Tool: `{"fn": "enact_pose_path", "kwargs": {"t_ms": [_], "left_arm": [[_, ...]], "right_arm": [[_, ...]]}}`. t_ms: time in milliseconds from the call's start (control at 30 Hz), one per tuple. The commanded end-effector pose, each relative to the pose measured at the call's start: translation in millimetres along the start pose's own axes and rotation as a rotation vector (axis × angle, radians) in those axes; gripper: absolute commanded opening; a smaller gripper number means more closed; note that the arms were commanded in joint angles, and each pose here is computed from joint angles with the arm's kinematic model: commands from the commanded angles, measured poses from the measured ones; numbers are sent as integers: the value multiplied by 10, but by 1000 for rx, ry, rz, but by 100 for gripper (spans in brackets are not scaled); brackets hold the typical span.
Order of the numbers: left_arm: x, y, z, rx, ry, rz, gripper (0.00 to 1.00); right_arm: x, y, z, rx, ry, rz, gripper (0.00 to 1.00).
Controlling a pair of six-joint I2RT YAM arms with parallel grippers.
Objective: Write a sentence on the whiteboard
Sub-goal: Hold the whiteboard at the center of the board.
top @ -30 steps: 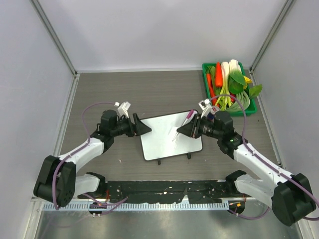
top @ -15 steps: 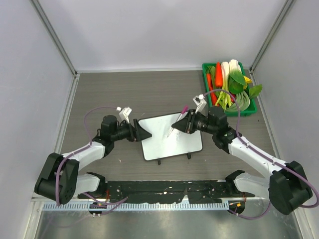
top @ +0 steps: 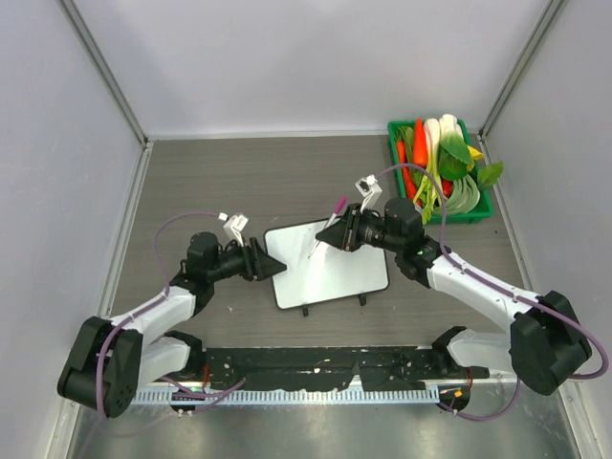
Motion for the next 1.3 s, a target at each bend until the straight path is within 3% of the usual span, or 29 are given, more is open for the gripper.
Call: {"fn": "enact_pose_path", "kwargs": {"t_ms": [0,267,700,1267], "left_arm": [[-79,-80,-38,35,-53,57,54],[-20,-10,27,32,-9,27,37],[87,126,9,-36,15,-2,0],[88,147,-4,-55,13,-3,0]], "right_arm": [[-295,162,72,-36,-94,-84,1],[-347,270,181,-23,-106,-145,1],[-366,248,272,90,-136,-257,1],[-479,183,420,151,-249,-269,1]]}}
Point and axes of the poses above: each gripper's point midway between its finger pads, its own z axis out along the fingers, its own y axis along the line the jaws close on, x = y × z, the point moved 2 cm from there along -z, back along the fingers, and after that the axes turned 3 degrees about -z, right-handed, at the moved point
